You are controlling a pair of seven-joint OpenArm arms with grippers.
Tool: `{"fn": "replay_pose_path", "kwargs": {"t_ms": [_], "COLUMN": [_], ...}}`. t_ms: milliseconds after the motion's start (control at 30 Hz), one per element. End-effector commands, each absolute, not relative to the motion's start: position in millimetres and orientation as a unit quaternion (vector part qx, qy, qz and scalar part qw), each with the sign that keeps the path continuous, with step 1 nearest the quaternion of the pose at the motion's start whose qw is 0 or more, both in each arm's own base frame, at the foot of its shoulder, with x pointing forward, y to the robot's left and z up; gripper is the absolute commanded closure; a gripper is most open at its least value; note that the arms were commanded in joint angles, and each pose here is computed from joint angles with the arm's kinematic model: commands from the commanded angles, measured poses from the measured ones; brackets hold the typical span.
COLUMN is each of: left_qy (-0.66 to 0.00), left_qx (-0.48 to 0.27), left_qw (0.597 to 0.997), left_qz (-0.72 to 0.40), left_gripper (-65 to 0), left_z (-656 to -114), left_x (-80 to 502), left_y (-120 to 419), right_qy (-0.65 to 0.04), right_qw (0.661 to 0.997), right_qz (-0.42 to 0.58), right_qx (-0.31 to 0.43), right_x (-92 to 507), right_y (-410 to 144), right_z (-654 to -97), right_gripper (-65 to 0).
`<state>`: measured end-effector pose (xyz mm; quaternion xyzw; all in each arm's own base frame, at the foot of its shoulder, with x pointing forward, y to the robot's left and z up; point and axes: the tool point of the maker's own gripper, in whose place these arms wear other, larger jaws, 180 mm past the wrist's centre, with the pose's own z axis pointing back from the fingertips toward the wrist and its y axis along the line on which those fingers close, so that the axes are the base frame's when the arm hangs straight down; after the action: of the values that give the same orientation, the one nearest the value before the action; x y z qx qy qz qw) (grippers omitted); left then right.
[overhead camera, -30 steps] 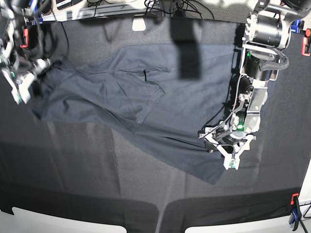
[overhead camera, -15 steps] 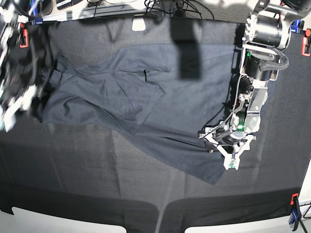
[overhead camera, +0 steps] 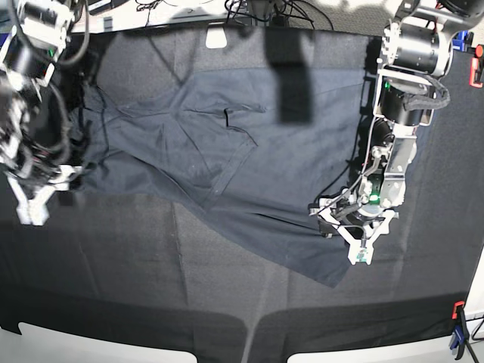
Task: Layout the t-shirt on the table in an organized manner, then fold the t-shirt properly
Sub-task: 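Lift a shirt edge with the right gripper and drag it away from the left gripper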
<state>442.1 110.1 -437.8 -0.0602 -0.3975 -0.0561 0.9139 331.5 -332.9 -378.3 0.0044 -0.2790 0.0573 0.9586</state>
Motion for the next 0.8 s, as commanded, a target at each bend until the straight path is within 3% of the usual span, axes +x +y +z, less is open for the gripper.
{"fn": "replay_pose_path", "kwargs": {"t_ms": [0, 67, 133, 333, 533, 767], "left_qy": [-0.384, -0.384, -0.384, -0.384, -0.384, -0.384], "left_qx": [-0.056, -0.056, -0.056, -0.056, -0.056, -0.056], "left_qw": [0.92, 0.92, 0.92, 0.92, 0.92, 0.92], "left_qz": [-0.057, -0.057, -0.057, -0.057, -0.057, -0.057], "left_gripper": [-41.3, -41.3, -41.3, -41.3, -41.3, -41.2], "left_z": [-437, -437, -437, -437, -437, -437], "left_x": [443, 443, 443, 443, 443, 443], "left_y": [114, 114, 114, 114, 114, 114], "right_qy": [-0.294, -0.273, -0.261, -0.285, -0.347, -0.334], "right_qw": [0.954, 0.959, 0.96, 0.944, 0.892, 0.858], "right_qz": [0.06, 0.081, 0.103, 0.165, 0.27, 0.367], "right_qx": [-0.006, -0.006, -0.004, 0.025, 0.109, 0.133], "right_x": [342, 340, 340, 353, 354, 290], "right_y": [-339, -329, -318, -275, -196, -135], "right_z": [-366, -378, -384, -368, -312, -316], "right_gripper": [-27.8, -18.3, -0.4, 0.0, 0.0, 0.0]}}
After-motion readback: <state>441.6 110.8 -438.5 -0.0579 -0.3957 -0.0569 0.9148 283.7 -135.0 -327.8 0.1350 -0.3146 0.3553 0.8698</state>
